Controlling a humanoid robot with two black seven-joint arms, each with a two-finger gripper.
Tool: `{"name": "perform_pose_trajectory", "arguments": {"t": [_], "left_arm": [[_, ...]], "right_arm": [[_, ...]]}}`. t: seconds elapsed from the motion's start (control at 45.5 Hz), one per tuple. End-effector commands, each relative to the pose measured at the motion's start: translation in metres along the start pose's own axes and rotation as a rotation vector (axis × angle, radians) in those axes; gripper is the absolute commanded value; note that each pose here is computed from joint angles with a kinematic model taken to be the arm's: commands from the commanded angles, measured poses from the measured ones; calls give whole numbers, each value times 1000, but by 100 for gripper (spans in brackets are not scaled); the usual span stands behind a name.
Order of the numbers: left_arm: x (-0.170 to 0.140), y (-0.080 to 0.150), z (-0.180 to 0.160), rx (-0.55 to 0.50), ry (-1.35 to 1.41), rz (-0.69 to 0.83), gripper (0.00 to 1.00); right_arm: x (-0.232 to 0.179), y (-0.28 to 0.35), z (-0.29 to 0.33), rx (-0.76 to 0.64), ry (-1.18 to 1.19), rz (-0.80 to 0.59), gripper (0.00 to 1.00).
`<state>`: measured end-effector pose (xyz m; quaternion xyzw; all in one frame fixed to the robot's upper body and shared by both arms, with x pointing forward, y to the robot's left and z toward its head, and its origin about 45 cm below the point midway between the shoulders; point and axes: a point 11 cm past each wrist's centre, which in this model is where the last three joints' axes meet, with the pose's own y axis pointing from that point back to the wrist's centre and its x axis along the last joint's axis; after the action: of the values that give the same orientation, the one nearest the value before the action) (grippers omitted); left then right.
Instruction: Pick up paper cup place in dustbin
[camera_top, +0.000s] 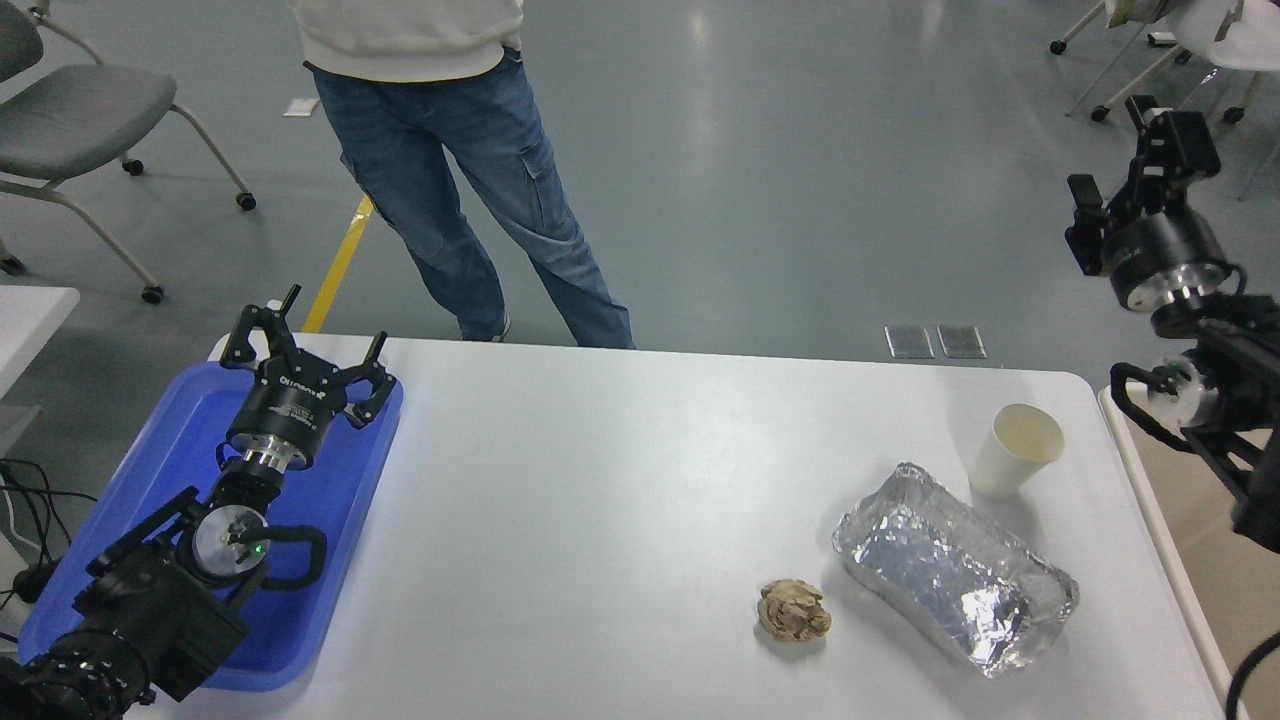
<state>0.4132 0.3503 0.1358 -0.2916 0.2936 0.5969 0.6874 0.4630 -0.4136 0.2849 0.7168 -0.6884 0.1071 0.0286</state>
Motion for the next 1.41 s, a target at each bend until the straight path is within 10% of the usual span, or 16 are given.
{"name": "perform_pose_trajectory", "arguments": {"t": [0.0,0.527,1.385], "left_arm": [[0,0,0,0,0,0,100],[0,0,0,0,0,0,100],[0,0,0,0,0,0,100]], "right_arm": [[31,0,-48,-55,310,-183,100],[37,1,-74,-634,916,-602,100],[-23,29,2,-905,1110,-941,100]]}}
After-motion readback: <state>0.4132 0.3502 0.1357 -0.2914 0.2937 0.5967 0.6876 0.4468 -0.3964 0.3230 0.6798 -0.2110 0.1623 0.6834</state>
